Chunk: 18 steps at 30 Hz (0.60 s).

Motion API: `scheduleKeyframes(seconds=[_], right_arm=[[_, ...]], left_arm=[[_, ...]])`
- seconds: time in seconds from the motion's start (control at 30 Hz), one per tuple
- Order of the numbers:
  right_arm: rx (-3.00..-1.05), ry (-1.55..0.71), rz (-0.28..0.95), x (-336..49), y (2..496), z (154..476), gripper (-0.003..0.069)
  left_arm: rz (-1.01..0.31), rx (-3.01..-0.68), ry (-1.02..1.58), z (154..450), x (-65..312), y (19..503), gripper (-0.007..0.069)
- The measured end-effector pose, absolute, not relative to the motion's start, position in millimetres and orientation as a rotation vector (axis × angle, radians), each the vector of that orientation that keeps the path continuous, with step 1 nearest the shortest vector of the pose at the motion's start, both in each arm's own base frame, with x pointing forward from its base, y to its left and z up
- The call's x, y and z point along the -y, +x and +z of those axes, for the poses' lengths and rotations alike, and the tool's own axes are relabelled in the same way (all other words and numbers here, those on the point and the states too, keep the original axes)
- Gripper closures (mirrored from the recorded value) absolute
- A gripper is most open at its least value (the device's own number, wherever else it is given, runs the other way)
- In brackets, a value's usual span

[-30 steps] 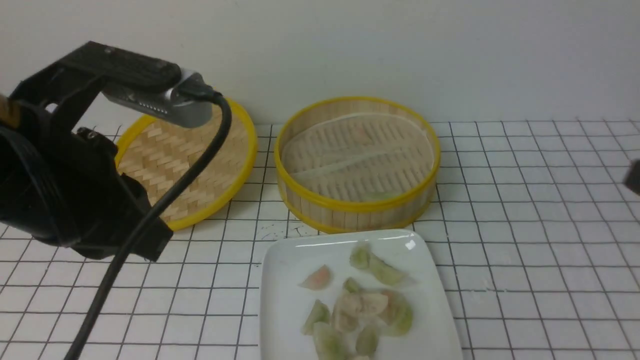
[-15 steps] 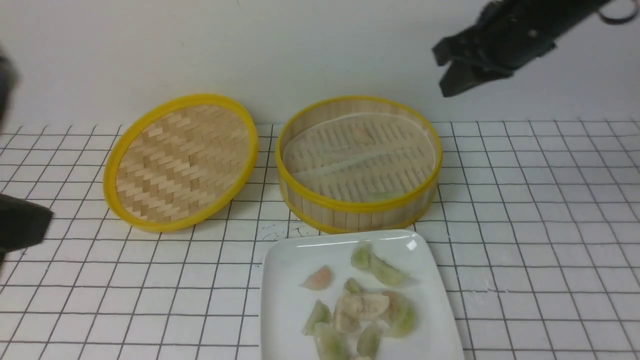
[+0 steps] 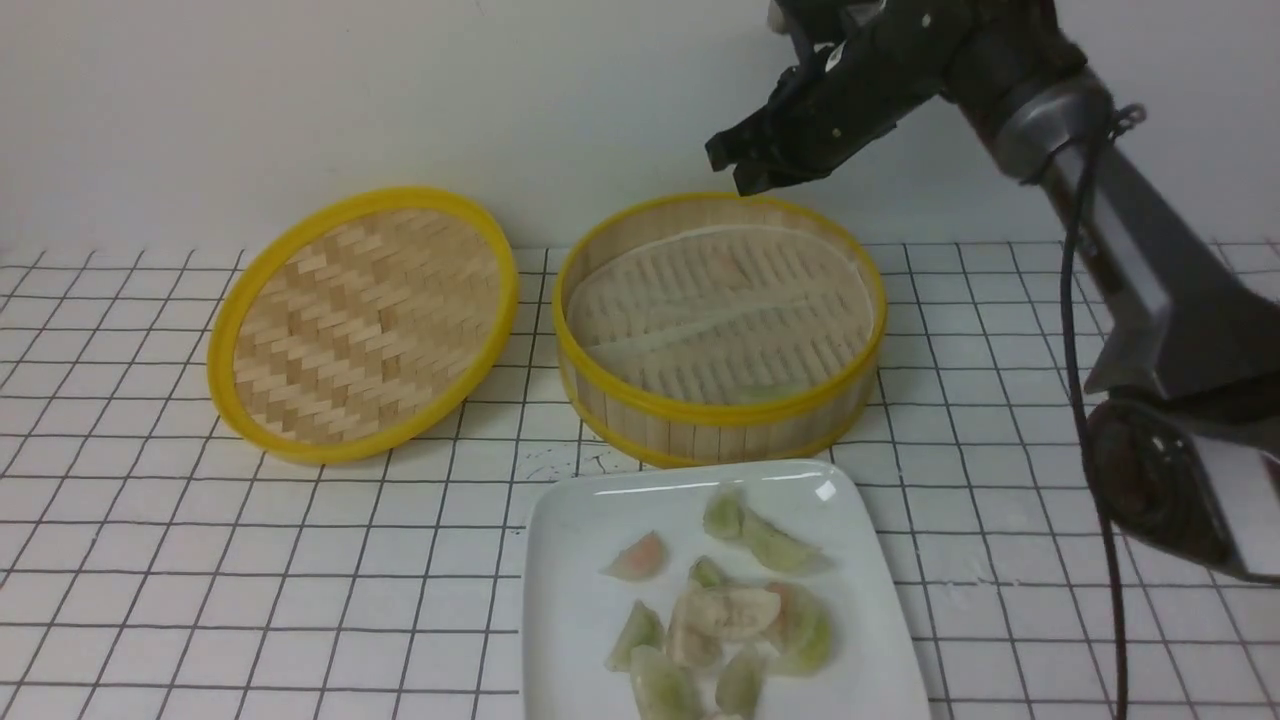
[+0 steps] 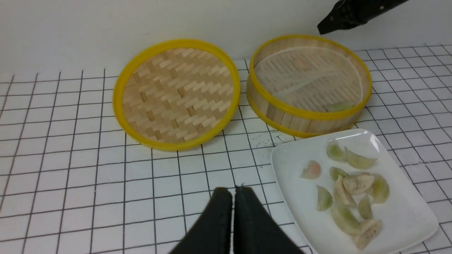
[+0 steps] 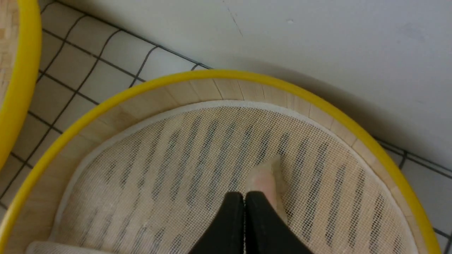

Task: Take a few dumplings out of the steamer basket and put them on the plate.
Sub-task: Use the right arm to grab a dumpling from inside the steamer

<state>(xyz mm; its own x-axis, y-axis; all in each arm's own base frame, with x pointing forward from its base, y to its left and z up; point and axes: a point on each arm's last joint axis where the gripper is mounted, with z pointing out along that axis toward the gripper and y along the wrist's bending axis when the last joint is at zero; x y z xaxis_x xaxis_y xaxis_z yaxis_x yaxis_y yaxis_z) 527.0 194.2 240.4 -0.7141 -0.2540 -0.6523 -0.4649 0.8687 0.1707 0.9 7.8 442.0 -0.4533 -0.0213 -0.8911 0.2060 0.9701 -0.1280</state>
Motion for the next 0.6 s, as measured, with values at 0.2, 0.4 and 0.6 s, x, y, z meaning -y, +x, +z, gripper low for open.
scheduleKeyframes(seconds=[0.2,0.4,0.6], right_arm=[[-2.454,-0.553,0.339,-191.6,535.1,201.0,0.0561],[-2.484,-0.593,0.327,-195.4,536.5,179.0,0.0362],[-2.436,-0.647,0.291,-209.4,537.4,166.8,0.0232]], left_arm=[[-0.229,-2.023,0.12,442.2,-10.3,1.7,0.0631],[-0.163,-2.014,0.101,442.7,-15.1,2.9,0.0631],[-0.144,-2.012,0.097,442.6,-16.5,3.4,0.0631]])
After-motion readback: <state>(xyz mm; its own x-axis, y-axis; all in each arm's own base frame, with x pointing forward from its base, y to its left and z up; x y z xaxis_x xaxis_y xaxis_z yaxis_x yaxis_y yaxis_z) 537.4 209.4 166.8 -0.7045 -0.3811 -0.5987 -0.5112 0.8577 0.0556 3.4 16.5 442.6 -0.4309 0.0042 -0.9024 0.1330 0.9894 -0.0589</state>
